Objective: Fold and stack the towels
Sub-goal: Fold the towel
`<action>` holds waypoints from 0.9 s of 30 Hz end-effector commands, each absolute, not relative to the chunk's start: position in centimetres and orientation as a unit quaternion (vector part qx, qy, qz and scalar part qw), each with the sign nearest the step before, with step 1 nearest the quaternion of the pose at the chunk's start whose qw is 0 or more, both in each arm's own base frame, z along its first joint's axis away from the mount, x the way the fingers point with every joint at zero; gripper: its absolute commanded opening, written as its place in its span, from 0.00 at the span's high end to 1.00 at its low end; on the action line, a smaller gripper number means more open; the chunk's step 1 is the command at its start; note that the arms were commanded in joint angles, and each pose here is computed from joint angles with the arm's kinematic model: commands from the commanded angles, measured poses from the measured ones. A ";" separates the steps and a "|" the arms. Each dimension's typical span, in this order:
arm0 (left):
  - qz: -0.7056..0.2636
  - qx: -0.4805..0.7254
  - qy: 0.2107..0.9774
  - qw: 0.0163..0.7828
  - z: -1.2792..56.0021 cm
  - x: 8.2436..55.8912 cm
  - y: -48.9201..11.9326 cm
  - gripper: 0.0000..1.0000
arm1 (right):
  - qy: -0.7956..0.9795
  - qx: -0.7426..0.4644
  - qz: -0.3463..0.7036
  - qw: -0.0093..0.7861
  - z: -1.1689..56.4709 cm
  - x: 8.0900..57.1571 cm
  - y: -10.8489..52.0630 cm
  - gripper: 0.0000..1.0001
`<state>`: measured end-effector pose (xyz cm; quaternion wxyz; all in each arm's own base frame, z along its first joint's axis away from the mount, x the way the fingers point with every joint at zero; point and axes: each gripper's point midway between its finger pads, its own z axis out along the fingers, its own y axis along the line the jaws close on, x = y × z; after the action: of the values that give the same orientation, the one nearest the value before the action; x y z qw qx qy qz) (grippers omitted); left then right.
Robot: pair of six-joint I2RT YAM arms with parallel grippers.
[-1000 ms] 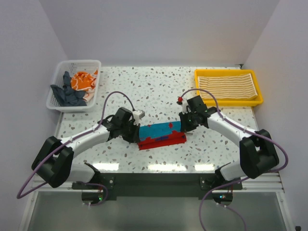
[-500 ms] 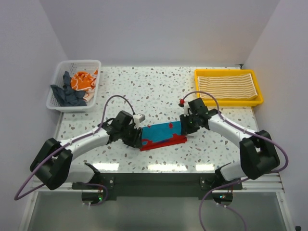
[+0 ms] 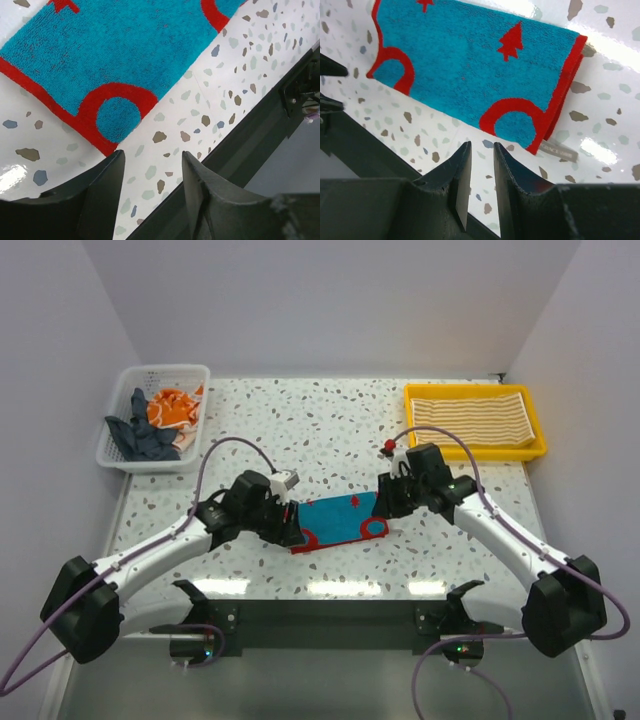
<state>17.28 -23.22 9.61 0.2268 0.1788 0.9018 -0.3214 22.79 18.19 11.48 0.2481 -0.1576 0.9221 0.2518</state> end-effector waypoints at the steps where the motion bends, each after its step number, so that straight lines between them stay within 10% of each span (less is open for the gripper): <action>1: -0.336 0.157 0.896 0.244 10.6 19.0 -25.2 0.48 | 0.914 -0.135 0.296 0.244 11.7 23.2 20.2 0.71; 17: -0.219 0.079 0.959 0.159 0.6 16.2 -22.1 0.71 | 0.961 -0.024 0.189 0.200 1.6 22.7 16.5 0.72; 27: -0.240 0.066 0.934 0.255 9.5 19.8 -23.3 0.56 | 0.929 -0.048 0.224 0.291 9.7 26.5 18.2 0.64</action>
<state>17.10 -21.92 4.81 0.1954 0.0777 0.9522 -0.2214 23.89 17.37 6.06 0.2365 -0.0429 0.9470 0.2130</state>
